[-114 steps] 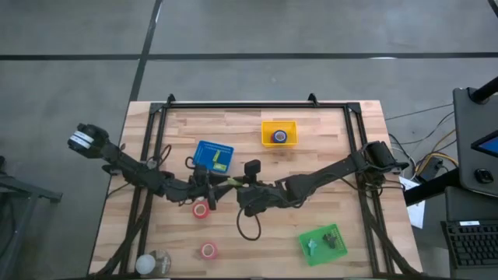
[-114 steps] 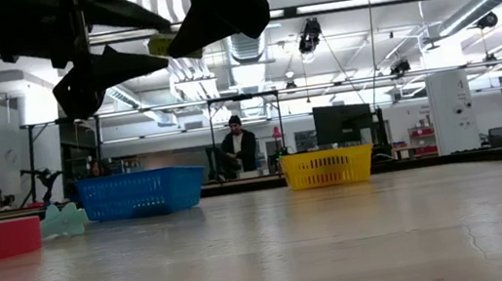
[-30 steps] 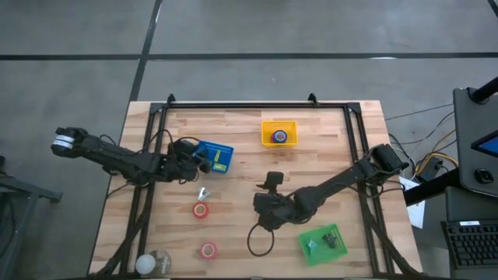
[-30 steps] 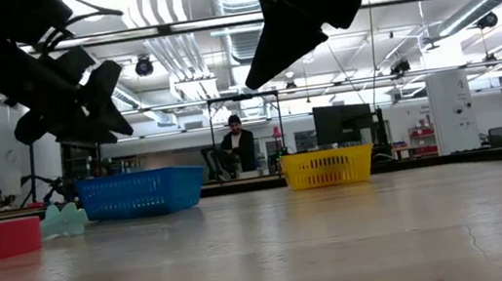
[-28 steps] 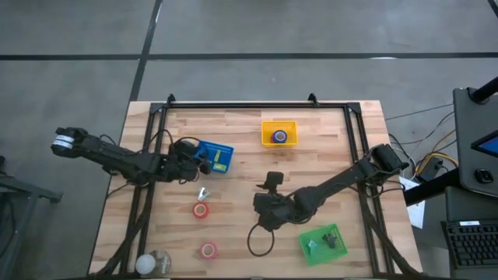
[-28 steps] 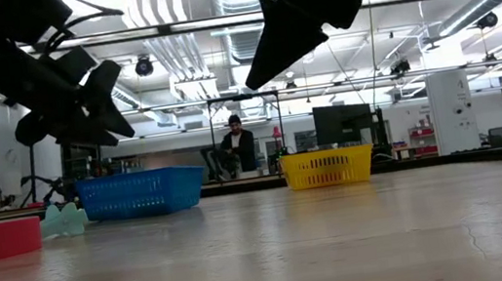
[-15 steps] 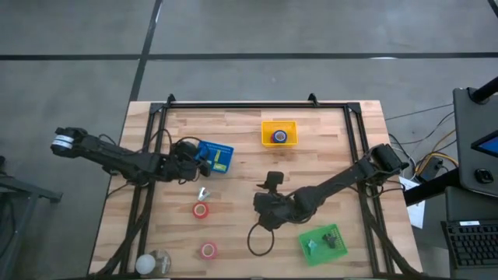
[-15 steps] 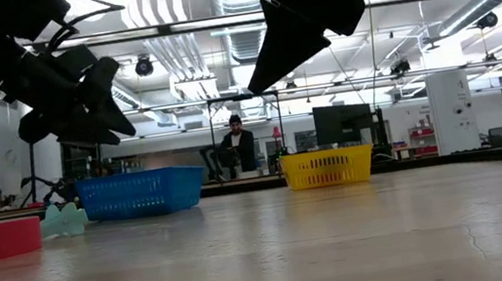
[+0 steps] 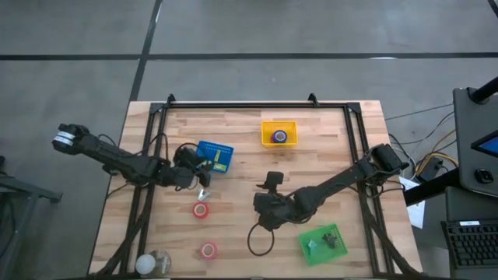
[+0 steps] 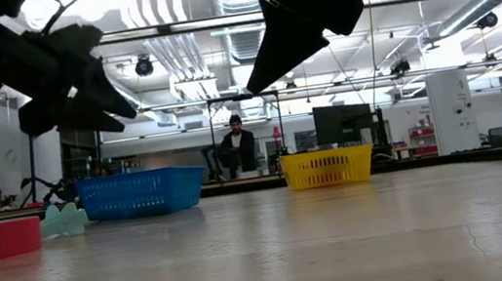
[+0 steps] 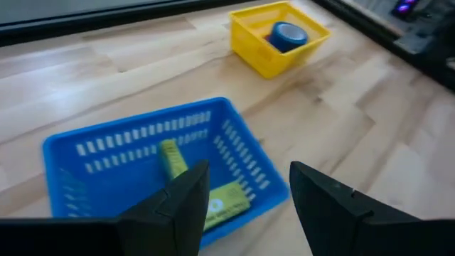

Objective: Pick and place Stapler, Stapler remover, tape
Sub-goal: Put the light blue staple remover into the green bin

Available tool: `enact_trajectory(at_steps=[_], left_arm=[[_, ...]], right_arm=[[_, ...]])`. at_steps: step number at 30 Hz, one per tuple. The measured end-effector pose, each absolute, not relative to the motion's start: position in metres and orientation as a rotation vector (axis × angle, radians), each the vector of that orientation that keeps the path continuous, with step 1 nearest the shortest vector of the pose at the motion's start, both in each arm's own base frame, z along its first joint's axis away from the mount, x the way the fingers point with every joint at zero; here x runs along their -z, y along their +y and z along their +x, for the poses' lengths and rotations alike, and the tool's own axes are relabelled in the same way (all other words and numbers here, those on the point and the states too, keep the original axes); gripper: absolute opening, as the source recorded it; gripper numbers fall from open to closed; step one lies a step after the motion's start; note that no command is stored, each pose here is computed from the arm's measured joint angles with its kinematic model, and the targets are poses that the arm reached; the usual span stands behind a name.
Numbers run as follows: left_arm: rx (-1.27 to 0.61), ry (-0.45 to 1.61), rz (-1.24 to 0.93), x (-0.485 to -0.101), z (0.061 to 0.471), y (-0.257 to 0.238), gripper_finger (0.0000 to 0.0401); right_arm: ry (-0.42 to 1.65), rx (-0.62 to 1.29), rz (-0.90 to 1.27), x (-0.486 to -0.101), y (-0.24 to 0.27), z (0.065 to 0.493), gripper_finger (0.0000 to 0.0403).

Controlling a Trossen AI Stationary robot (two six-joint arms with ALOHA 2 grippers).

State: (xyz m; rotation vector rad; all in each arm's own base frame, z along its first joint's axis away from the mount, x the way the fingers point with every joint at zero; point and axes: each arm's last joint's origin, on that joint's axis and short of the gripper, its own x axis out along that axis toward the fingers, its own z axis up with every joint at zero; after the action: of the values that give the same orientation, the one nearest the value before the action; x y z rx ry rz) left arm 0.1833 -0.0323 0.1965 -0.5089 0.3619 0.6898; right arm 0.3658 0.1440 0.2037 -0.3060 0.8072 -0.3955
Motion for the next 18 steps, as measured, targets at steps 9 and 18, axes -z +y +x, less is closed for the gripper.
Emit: enact_trajectory(at_steps=[9, 18], left_arm=[[-0.508, 0.234, -0.436, -0.213, 0.185, -0.065, 0.0197], [-0.423, 0.233, -0.408, -0.210, 0.175, -0.086, 0.0197]], right_arm=[[0.798, 0.378, -0.304, -0.205, 0.145, 0.367, 0.0221], [0.749, 0.284, -0.264, -0.205, 0.150, 0.373, 0.0221]])
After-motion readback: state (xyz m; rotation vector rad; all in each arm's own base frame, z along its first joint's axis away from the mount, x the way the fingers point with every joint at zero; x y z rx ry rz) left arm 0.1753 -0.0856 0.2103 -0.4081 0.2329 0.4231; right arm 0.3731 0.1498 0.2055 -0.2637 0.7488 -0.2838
